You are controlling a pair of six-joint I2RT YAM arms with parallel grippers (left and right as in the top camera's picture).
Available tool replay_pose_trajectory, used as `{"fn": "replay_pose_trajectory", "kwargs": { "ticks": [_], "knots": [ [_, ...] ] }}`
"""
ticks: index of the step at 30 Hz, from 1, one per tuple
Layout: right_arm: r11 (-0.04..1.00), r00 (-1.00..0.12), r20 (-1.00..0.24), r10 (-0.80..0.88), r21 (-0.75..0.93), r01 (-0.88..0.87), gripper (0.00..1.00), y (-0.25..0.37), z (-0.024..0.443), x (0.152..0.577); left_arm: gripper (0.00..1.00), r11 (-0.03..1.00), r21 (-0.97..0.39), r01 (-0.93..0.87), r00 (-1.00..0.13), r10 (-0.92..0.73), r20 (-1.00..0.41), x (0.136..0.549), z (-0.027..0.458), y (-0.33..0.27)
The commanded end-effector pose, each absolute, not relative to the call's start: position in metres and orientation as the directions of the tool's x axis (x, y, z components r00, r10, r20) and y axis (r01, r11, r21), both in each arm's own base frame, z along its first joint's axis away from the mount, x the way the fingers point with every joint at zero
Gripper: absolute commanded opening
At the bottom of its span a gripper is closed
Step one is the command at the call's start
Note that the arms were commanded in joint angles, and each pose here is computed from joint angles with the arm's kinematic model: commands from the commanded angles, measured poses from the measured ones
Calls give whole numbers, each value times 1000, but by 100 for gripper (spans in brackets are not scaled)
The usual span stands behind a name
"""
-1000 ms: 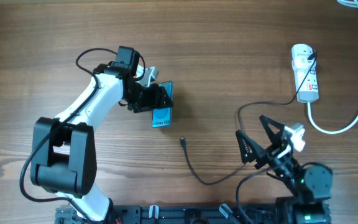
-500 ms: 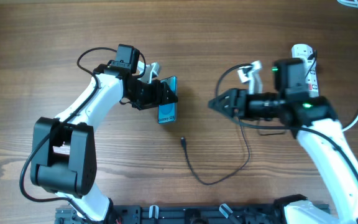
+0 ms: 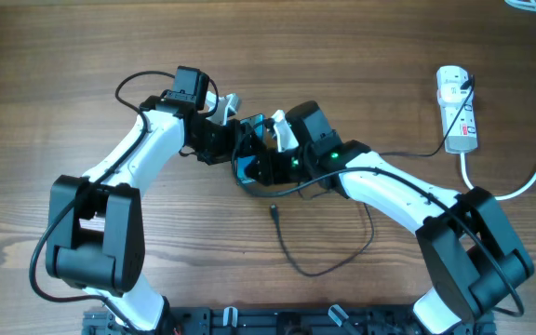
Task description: Plug charger to phone and switch on socket
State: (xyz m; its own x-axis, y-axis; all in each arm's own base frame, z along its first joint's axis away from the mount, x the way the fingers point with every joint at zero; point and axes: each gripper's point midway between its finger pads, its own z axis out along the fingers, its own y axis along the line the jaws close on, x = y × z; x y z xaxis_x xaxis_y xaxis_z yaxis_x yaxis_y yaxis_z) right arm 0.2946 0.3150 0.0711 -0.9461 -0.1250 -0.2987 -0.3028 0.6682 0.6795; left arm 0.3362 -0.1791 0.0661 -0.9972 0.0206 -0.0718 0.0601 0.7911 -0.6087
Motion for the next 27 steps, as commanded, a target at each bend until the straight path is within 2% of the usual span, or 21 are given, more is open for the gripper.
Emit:
{"fn": "replay_pose_trajectory", "kwargs": {
  "ticks": [1, 3, 5, 6, 8, 10, 12, 15, 16, 18, 19, 20, 24, 27],
  "knots": [
    [673, -946, -306, -108, 678, -296, 26, 316, 71, 301, 62, 772, -630, 79, -996, 28, -90, 337, 74, -181],
    [673, -947, -303, -108, 679, -293, 18, 316, 71, 300, 62, 773, -630, 79, -996, 28, -90, 337, 74, -181],
    [680, -978, -208, -19, 714, -165, 11, 316, 71, 300, 64, 773, -630, 79, -996, 28, -90, 337, 74, -181],
    [680, -981, -193, -5, 719, -145, 4, 317, 71, 300, 65, 773, -630, 78, -996, 28, -89, 337, 74, -181],
    [666, -977, -209, -29, 725, -175, 4, 318, 74, 299, 71, 774, -629, 74, -996, 28, -82, 335, 73, -180],
    [540, -957, -266, -113, 792, -284, 4, 326, 99, 295, 72, 752, -656, 67, -997, 27, -70, 333, 78, -182],
    [434, -952, -275, -130, 848, -304, 4, 323, 124, 295, 72, 627, -774, 89, -995, 28, -92, 335, 106, -192],
    [230, -933, -302, -196, 911, -344, 4, 320, 159, 287, 70, 383, -911, 154, -988, 28, -155, 339, 159, -200],
    [178, -922, -329, -206, 914, -365, 4, 318, 168, 287, 70, 253, -949, 187, -982, 39, -184, 338, 183, -201],
    [131, -910, -360, -204, 911, -390, 4, 317, 179, 290, 68, 57, -964, 259, -965, 57, -256, 335, 217, -198],
    [108, -899, -387, -207, 904, -414, 4, 318, 184, 290, 67, -10, -954, 299, -952, 64, -299, 335, 229, -195],
    [83, -891, -402, -212, 901, -427, 4, 319, 189, 289, 66, -27, -949, 315, -947, 65, -316, 335, 233, -195],
    [101, -897, -396, -198, 902, -420, 4, 319, 187, 292, 54, -28, -942, 334, -940, 64, -335, 336, 234, -195],
    [113, -893, -422, -158, 891, -441, 4, 311, 190, 305, 51, -29, -940, 339, -938, 65, -340, 336, 234, -195]
  ]
}}
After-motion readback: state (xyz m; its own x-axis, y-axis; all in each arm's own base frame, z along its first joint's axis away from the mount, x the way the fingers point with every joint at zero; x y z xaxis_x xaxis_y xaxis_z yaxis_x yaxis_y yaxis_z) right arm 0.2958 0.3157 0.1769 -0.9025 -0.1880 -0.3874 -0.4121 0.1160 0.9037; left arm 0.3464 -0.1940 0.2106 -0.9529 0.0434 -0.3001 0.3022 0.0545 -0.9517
